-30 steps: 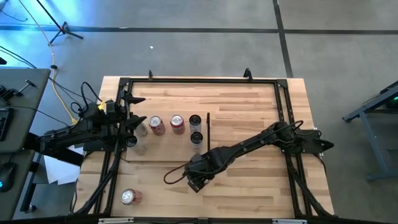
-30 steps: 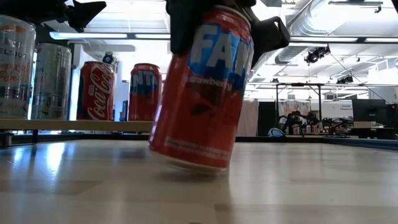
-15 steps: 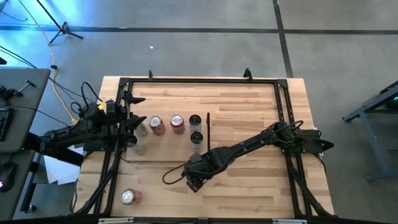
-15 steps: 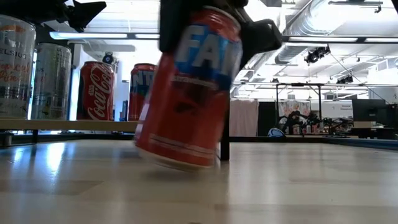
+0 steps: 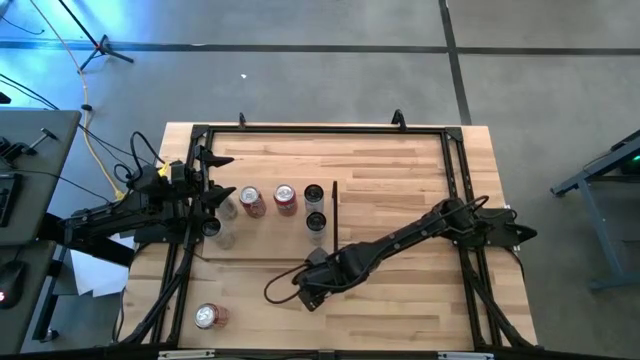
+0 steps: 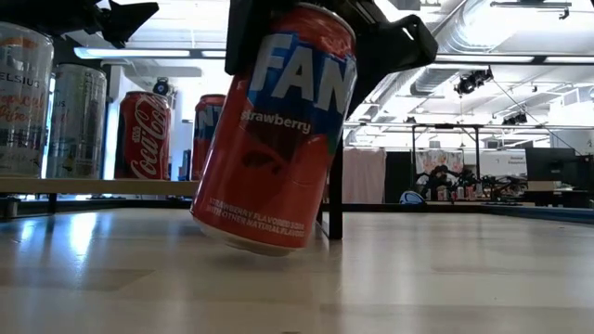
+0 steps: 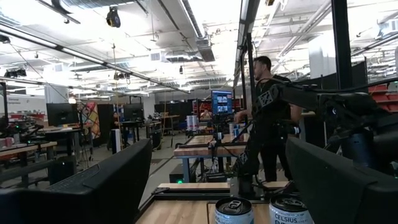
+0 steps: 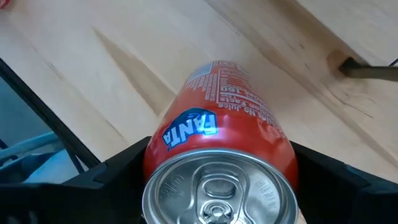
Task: Place canned beverage on shelf
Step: Put the red soda can aligned with the other red soda can on the shelf
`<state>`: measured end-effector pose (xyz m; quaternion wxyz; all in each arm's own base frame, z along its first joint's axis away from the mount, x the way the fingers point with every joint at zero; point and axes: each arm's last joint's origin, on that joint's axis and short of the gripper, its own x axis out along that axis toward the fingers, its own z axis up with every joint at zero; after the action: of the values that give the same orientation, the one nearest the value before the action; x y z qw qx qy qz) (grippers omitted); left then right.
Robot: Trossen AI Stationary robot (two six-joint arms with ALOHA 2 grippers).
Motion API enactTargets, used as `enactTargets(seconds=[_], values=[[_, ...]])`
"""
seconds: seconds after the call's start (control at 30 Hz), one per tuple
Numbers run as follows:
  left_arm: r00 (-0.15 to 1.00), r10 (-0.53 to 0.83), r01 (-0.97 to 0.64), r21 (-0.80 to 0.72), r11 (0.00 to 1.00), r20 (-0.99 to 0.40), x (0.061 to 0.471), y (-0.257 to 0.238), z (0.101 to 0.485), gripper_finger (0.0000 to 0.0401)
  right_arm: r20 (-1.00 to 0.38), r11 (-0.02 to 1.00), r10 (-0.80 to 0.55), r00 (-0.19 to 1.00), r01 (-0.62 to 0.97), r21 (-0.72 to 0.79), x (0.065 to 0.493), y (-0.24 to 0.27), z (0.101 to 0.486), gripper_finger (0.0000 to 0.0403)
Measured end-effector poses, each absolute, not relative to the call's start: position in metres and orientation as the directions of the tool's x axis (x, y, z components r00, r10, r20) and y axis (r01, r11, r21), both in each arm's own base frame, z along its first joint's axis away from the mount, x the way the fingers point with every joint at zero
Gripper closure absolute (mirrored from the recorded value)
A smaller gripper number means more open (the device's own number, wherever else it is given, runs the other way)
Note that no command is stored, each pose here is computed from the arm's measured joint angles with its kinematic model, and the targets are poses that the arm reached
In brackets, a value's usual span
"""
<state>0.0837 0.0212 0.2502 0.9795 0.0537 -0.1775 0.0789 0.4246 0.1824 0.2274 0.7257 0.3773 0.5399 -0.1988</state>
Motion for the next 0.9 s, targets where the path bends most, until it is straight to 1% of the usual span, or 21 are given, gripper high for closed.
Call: enactTargets(seconds=[0.4,0.5,0.63,0.8,0.9], values=[[0.924,0.136,-0.174,0.077,0.982,0.356,0.0837,0.0212,0.2502,0.0055,-0.934,0.547,0.125,0.336,0.762,0.347,0.4245,0.1827,0.2274,0.0086],[0.925,0.136,-0.174,0.077,0.982,0.356,0.0837,0.0212,0.2502,0.0055,-0.934,0.545,0.133,0.332,0.763,0.349,0.4247,0.1822,0.2274,0.0083],[0.925,0.135,-0.174,0.077,0.982,0.356,0.0837,0.0212,0.2502,0.0055,-0.933,0.541,0.134,0.334,0.764,0.351,0.4249,0.1822,0.2275,0.0061],[0.924,0.135,-0.173,0.077,0.982,0.356,0.0837,0.0211,0.2503,0.0055,-0.932,0.527,0.15,0.329,0.771,0.357,0.4247,0.1827,0.228,0.0012],[0.925,0.135,-0.174,0.077,0.982,0.356,0.0837,0.0212,0.2502,0.0055,-0.932,0.526,0.152,0.328,0.772,0.357,0.4246,0.1827,0.228,0.0008]])
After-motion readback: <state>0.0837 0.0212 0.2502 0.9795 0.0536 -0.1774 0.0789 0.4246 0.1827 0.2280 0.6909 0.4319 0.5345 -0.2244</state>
